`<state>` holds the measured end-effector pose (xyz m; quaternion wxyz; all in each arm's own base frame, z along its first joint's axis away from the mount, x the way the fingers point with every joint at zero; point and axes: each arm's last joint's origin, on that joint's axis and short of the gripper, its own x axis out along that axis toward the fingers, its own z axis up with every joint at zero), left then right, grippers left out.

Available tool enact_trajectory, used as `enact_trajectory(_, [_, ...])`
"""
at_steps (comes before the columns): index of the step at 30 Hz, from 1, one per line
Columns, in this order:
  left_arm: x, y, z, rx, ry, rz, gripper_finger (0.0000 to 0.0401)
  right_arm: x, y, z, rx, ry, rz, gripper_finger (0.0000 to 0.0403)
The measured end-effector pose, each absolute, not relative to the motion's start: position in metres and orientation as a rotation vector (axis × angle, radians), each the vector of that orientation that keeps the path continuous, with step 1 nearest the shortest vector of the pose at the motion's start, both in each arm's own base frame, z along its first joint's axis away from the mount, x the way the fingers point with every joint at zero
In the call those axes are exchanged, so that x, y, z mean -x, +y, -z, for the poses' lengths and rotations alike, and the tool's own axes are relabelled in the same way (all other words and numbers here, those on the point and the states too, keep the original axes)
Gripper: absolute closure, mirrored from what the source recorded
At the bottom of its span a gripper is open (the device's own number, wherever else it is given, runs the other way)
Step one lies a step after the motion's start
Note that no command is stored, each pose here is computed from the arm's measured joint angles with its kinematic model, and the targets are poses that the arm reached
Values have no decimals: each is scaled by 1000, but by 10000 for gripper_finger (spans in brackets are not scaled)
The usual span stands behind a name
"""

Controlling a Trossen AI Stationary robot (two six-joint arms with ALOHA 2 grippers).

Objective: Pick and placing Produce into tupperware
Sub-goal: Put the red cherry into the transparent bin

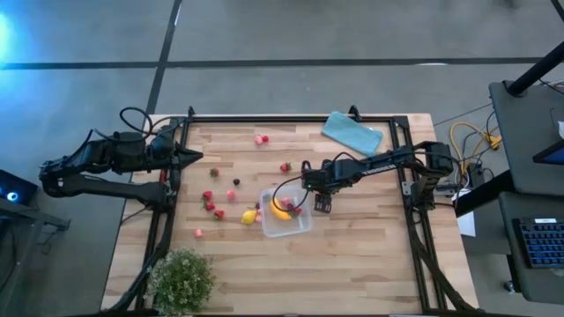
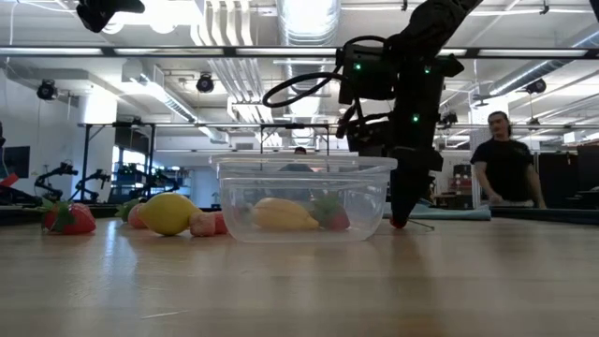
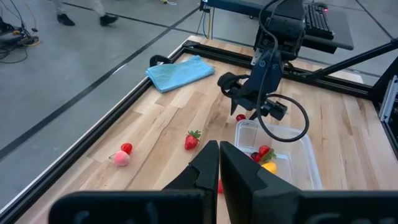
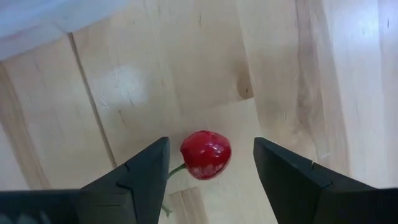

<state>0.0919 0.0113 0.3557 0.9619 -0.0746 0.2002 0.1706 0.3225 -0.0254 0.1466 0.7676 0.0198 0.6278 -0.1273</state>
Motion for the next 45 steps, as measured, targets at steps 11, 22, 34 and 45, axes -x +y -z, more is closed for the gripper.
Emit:
enact_trajectory(11, [-93,11,-353,150,414,-346,401,-322,-25,-146,-62,1364,285,222])
enact_trajectory(22, [-93,11,-353,148,412,-345,401,-322,-25,-146,-70,1363,289,281])
enact_trajectory(34, [-93,11,-353,148,413,-345,401,-331,-26,-162,-91,1327,311,298])
enact_trajectory(45, [-93,11,-354,149,400,-344,401,-367,-7,-233,-187,1141,88,291])
